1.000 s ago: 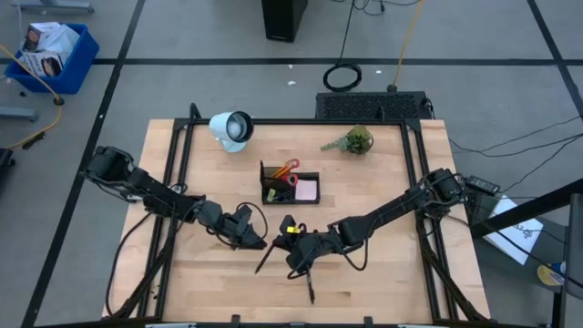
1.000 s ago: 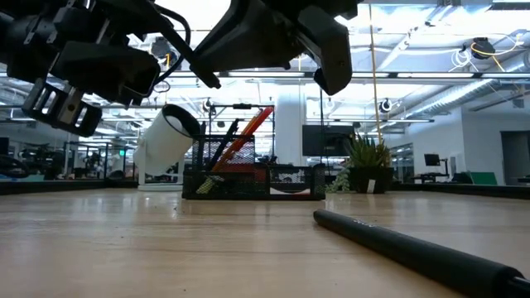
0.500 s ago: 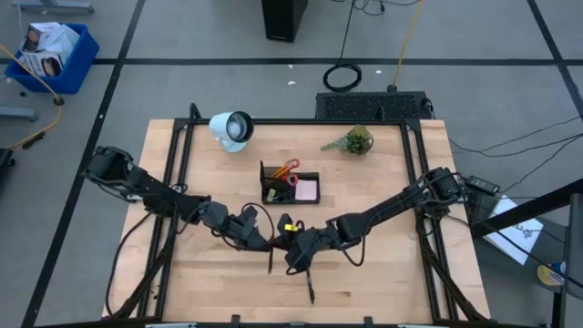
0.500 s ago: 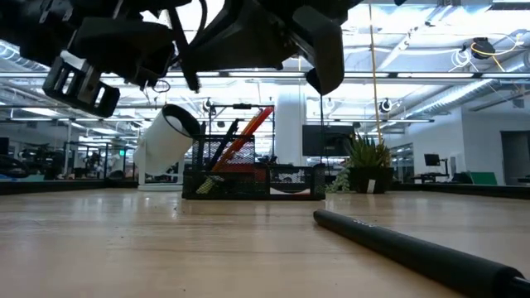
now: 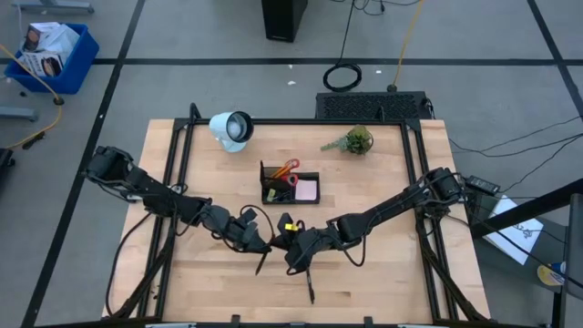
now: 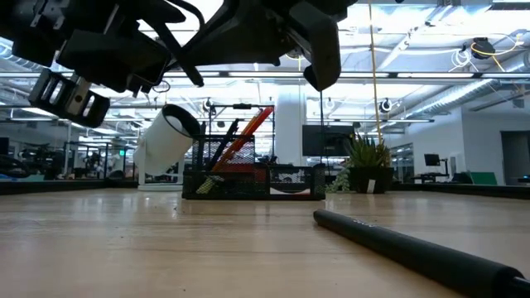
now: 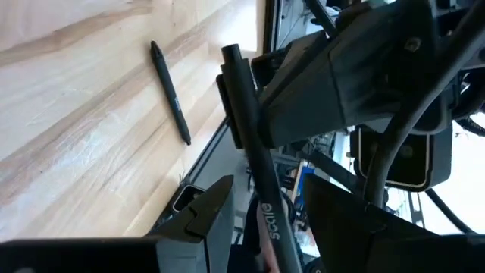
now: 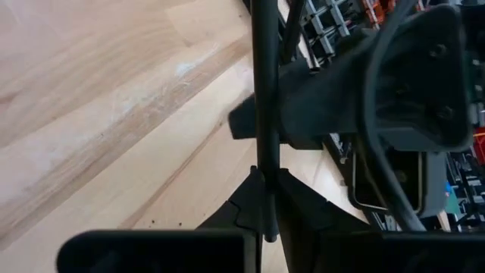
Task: Pick and place office supplies into organizer
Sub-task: Put the black pen into the black desk organizer
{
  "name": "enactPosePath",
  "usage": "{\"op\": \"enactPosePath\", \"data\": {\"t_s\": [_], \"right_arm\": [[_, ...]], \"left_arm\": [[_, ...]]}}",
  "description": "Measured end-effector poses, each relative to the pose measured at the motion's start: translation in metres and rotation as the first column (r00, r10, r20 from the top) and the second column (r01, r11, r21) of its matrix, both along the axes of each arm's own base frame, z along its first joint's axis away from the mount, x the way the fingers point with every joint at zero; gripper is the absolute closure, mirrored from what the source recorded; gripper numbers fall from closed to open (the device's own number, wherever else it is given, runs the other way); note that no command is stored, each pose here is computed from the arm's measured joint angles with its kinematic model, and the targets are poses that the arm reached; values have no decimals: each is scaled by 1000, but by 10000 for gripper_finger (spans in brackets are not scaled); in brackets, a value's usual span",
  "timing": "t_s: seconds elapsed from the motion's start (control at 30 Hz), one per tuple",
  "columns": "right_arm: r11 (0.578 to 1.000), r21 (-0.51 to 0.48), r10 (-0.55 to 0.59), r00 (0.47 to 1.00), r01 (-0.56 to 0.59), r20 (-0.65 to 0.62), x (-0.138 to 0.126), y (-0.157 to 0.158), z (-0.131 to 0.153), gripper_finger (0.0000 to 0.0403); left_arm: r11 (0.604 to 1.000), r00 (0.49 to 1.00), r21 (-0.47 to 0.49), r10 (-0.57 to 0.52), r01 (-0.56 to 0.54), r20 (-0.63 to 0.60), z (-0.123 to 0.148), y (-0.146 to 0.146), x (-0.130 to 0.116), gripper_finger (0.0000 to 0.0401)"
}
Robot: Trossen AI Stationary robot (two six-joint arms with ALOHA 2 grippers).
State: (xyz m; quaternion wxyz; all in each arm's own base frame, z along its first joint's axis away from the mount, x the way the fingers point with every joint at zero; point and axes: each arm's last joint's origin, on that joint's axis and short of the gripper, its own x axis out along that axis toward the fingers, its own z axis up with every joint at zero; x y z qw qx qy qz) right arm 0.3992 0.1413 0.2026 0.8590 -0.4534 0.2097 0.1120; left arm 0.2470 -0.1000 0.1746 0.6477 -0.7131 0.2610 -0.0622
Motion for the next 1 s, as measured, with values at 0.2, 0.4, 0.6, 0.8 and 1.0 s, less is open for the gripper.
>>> {"op": "enactPosePath", "data": {"t_s": [0.2,0.4,0.6,0.8,1.0], "right_arm": [[1000,9,-5,1000,5,-1,0,0,0,384],[1000,3,2,1000,-2,-2,1,0,-3,384],[1000,-4,-1,1000,1,-5,5,2,-12,384],[996,-34,-81,997,82,11,2,5,-11,387],[978,-101,-177,982,184,68,-7,20,-4,373]], "left_arm": [[1000,1000,8,-14,14,-2,-1,-1,0,261],[999,1000,30,-16,16,6,-2,-1,0,342],[997,999,70,-25,26,-28,-7,-1,-2,389],[982,996,179,-45,57,-73,-14,-1,-5,371],[954,996,288,-76,86,-47,-16,-3,-7,379]]}}
